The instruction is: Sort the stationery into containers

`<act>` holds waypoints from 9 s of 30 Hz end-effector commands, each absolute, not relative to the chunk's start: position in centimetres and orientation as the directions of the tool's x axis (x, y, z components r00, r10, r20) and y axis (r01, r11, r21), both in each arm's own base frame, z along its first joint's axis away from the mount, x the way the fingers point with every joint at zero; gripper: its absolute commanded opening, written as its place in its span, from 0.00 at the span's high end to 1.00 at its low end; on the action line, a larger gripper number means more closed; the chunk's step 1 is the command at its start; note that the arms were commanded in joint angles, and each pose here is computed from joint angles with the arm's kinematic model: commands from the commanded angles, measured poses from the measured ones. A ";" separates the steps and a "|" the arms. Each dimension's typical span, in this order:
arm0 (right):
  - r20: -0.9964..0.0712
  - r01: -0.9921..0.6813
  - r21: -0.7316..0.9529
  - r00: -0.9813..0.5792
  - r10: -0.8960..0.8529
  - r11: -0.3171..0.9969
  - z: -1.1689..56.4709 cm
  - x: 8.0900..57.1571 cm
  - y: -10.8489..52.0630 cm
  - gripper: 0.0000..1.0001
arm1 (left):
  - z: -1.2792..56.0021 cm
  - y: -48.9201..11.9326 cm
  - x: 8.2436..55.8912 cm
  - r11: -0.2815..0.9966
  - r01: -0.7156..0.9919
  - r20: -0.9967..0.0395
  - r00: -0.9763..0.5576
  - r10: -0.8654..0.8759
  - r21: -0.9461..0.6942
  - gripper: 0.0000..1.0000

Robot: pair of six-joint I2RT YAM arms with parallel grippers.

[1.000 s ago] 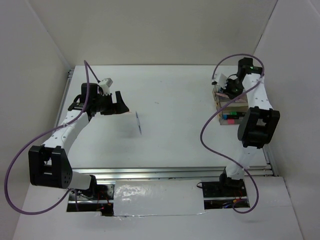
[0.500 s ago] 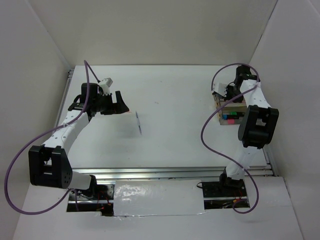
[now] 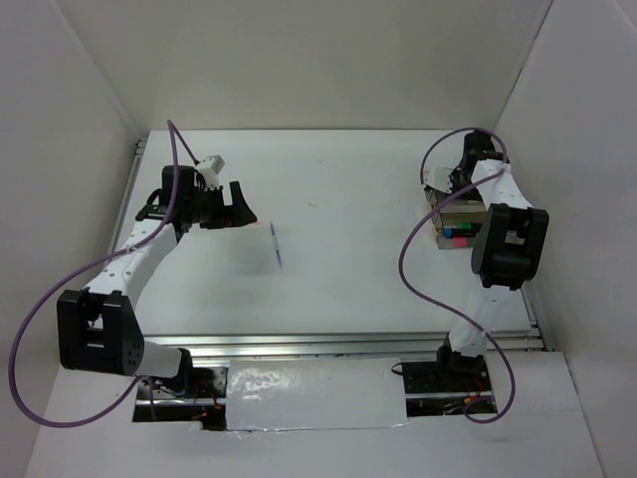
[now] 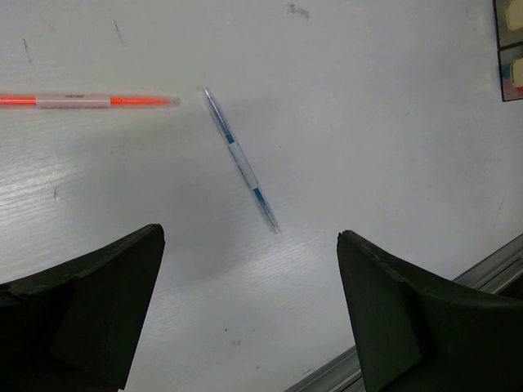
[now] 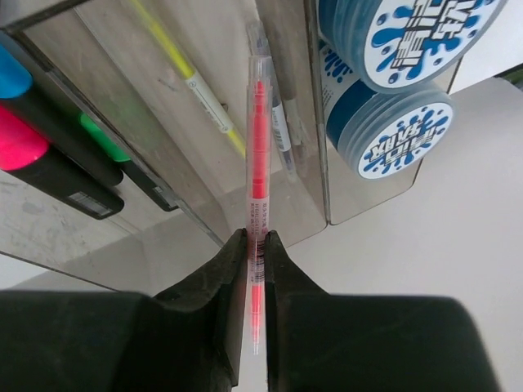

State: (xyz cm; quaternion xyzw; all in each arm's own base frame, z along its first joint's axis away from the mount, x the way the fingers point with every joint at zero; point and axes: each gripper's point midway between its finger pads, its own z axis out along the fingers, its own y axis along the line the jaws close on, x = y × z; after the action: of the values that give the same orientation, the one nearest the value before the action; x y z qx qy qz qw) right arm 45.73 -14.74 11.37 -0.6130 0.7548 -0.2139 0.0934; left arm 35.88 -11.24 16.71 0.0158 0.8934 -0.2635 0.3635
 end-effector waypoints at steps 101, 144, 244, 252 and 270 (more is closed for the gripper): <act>-0.297 -0.753 0.032 -0.635 -0.713 0.657 0.2 35.9 30.0 0.79 | 15.7 -5.2 37.5 0.911 0.074 -0.669 -0.703 -0.241 -0.406 0.01; -0.152 -0.605 -0.753 -0.224 -0.963 0.260 18.1 45.4 -5.0 1.00 | 17.1 -6.2 38.2 0.893 0.124 -0.700 -0.670 -0.246 -0.432 0.01; -0.883 -0.706 -0.021 -0.319 -0.344 0.708 27.5 35.2 3.2 0.35 | 2.3 -7.2 40.3 0.072 0.997 -0.464 -0.082 0.882 -0.037 0.51; -0.892 -0.701 -0.039 -0.297 -0.341 0.712 28.2 34.5 3.4 0.35 | -0.9 -8.3 40.1 0.248 0.966 -0.389 -0.256 0.885 -0.070 0.64; -0.928 -0.770 0.368 -0.338 0.157 0.522 32.1 28.6 12.8 0.28 | 20.5 -22.5 37.4 0.347 0.857 -0.867 -0.461 0.190 -0.380 1.00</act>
State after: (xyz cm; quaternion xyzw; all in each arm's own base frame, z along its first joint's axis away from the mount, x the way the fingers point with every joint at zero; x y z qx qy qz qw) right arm 29.98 9.22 26.99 -0.1884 0.7616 0.3768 0.4925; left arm 37.82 -16.92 7.83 0.3992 0.8280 -0.2909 0.2654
